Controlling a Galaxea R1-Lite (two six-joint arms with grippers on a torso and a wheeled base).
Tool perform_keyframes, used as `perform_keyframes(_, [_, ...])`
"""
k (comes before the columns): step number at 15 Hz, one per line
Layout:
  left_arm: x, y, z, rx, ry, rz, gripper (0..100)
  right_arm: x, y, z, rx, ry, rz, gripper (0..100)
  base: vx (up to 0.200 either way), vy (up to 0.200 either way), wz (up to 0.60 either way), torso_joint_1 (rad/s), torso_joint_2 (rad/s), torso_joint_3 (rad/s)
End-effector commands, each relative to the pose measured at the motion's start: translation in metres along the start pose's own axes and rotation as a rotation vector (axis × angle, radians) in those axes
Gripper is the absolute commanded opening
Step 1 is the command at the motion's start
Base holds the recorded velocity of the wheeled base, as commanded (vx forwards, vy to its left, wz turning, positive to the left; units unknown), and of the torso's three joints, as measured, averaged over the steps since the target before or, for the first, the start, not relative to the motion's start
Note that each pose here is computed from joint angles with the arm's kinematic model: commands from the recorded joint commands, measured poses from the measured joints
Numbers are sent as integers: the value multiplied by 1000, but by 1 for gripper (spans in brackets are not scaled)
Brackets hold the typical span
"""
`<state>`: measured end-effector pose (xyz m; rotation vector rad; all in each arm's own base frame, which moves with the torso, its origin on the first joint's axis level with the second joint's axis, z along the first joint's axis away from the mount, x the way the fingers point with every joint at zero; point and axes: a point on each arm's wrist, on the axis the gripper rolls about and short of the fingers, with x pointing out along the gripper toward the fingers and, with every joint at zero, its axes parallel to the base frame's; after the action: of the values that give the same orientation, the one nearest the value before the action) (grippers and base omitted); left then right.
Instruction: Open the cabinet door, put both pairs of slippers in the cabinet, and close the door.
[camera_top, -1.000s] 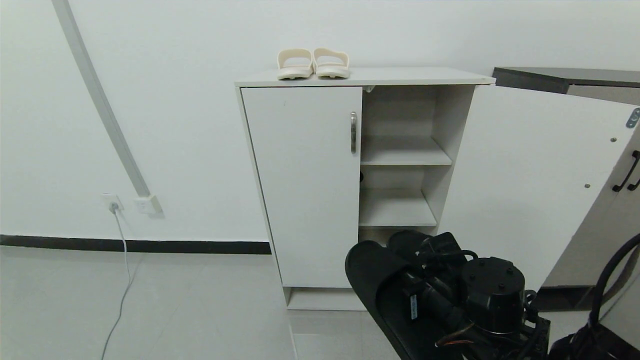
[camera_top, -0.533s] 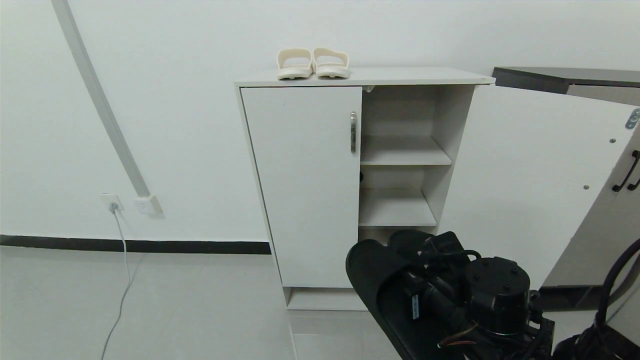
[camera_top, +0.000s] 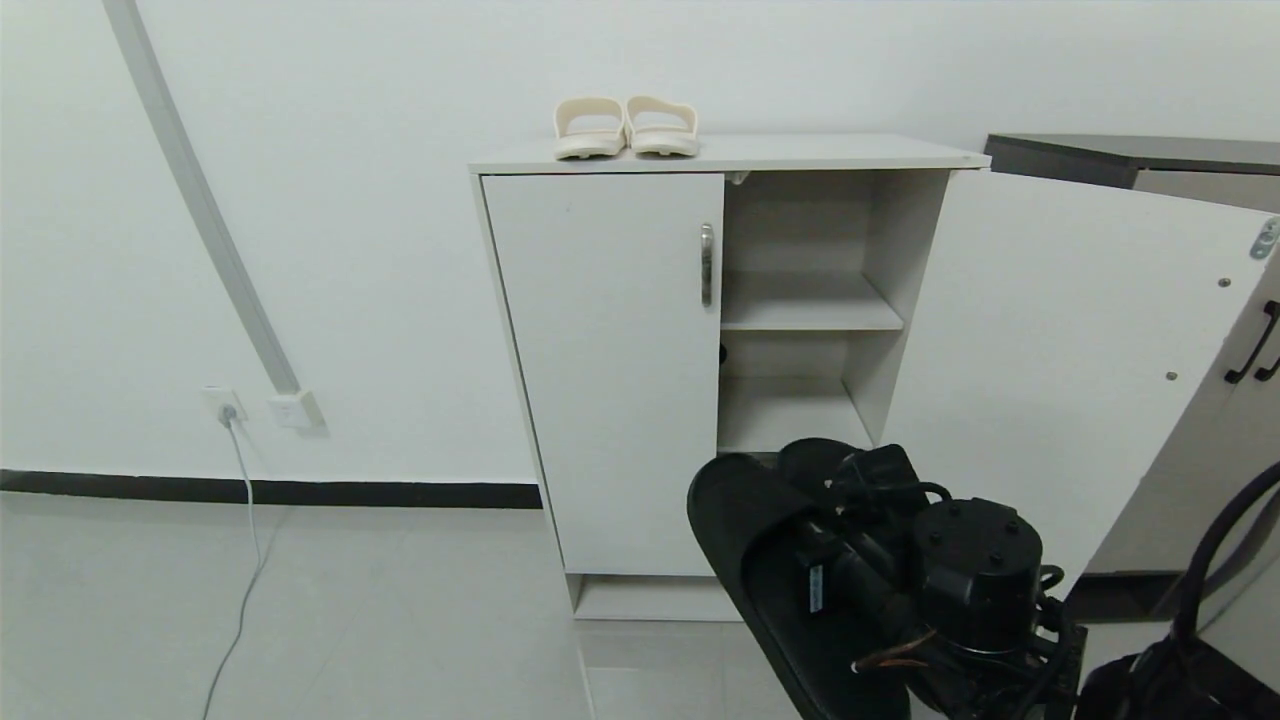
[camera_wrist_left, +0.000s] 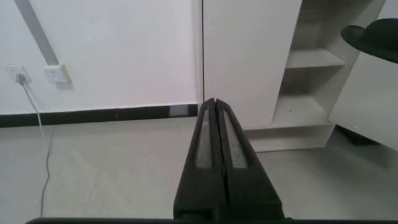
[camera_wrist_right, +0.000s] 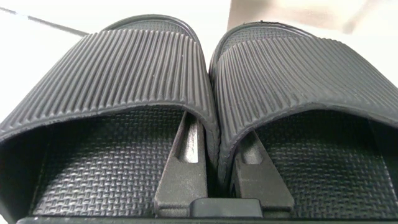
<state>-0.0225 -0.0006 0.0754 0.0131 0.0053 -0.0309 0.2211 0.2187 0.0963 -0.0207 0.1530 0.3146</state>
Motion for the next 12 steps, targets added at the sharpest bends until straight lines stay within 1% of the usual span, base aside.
perform_keyframes(1, [0,0,0,-1,-2,3,0,30,17,-2,45,-11,-110,0,0,0,0,0,0,0])
perform_keyframes(2, [0,0,0,-2,-2,3,0,37,24,-1,70,8,-125,0,0,0,0,0,0,0])
perform_keyframes(3, [0,0,0,-2,-2,3,0,38,26,-1,74,16,-128,0,0,0,0,0,0,0])
perform_keyframes(4, [0,0,0,-2,-2,3,0,47,37,3,126,44,-163,0,0,0,0,0,0,0])
perform_keyframes(5, [0,0,0,-2,-2,3,0,61,46,1,149,54,-247,0,0,0,0,0,0,0])
perform_keyframes(6, [0,0,0,-2,-2,3,0,66,48,-3,148,49,-282,0,0,0,0,0,0,0])
perform_keyframes(7, [0,0,0,-2,-2,3,0,67,48,-5,145,53,-288,0,0,0,0,0,0,0])
perform_keyframes(12, [0,0,0,-4,-2,3,0,69,43,-10,140,62,-305,0,0,-200,0,2,2,1])
